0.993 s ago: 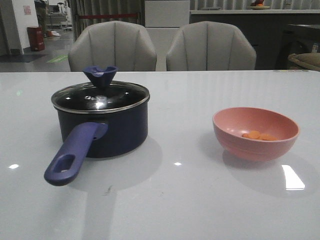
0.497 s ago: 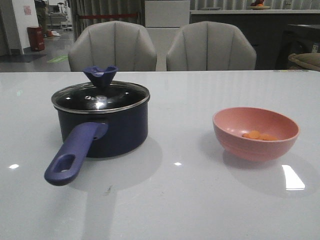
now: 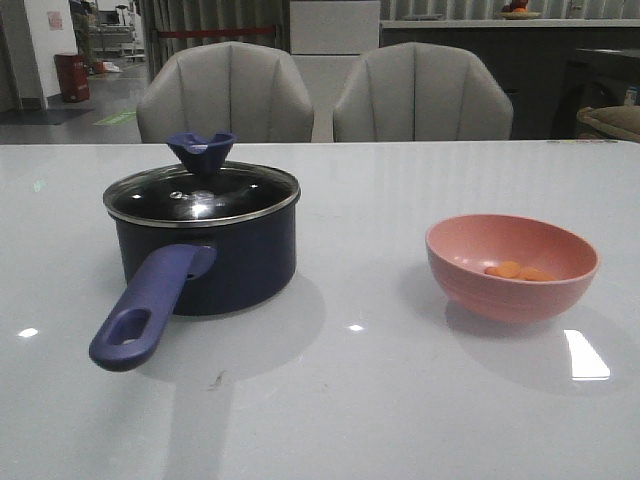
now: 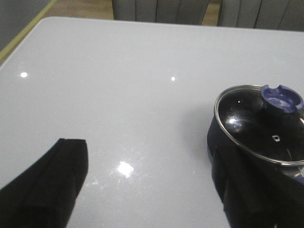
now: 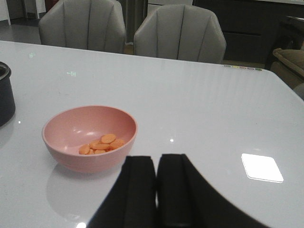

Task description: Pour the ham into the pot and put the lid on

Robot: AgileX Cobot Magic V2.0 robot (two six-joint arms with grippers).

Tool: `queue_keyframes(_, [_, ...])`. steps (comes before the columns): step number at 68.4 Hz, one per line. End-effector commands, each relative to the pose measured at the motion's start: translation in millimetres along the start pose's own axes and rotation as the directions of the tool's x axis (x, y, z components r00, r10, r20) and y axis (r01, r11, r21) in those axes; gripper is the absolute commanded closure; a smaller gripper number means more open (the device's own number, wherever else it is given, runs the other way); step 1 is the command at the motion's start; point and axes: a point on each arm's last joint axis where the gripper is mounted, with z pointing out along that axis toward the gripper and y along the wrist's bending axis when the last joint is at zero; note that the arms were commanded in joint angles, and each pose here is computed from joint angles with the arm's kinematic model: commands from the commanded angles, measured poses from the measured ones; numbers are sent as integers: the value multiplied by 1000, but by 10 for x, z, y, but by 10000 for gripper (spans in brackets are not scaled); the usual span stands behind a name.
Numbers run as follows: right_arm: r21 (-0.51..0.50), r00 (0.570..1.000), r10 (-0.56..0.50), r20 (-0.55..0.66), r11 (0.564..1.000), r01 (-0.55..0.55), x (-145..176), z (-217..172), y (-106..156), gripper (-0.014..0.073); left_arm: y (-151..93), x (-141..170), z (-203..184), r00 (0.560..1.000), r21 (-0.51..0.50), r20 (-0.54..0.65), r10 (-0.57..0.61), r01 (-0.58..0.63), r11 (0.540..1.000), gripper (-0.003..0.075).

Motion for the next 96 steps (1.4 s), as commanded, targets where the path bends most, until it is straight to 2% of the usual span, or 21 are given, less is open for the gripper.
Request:
queue_keyframes(1, [5,995,-8,101,1000,8,-95,-22,-2,426,-54,-431,141,1000,8,-13,-2,2,1000,126])
queue_keyframes(8, [5,995,-8,101,1000,8,-95,-22,-2,426,-92,-649,406,989,8,-147,-15,17,1000,126])
queue_keyframes(21, [5,995,-8,101,1000,8,-95,-22,-2,426,-308,-948,873,963,68,-268,25,-7,998,127])
queue_keyframes(30, [5,995,-8,101,1000,8,-95,-22,-2,426,-681,-1010,1222,930,167,-349,113,-57,984,127])
queue_keyframes(39, [5,995,-8,101,1000,8,-95,-22,-2,426,-1075,-1078,1488,914,255,-358,190,-100,962,119])
queue_keyframes(46, [5,995,-8,101,1000,8,-95,-22,-2,426,-1324,-1108,1674,905,292,-367,215,-107,951,77])
queue_keyframes(51, [5,995,-8,101,1000,8,-95,-22,-2,426,-1443,-1120,1792,897,286,-384,216,-107,952,54])
queue_keyframes(62, [5,995,-8,101,1000,8,-95,-22,-2,426,-1626,-1092,2056,863,229,-457,216,-120,966,53])
queue_keyframes(72, [5,995,-8,101,1000,8,-95,-22,-2,426,-1803,-1041,2206,834,226,-508,214,-111,968,55])
queue_keyframes(82, [5,995,-8,101,1000,8,-95,-22,-2,426,-1834,-942,2355,811,168,-557,175,-96,981,62])
queue_keyframes(96, [5,995,-8,102,1000,8,-95,-23,-2,426,-1852,-843,2461,799,147,-582,151,-79,986,62])
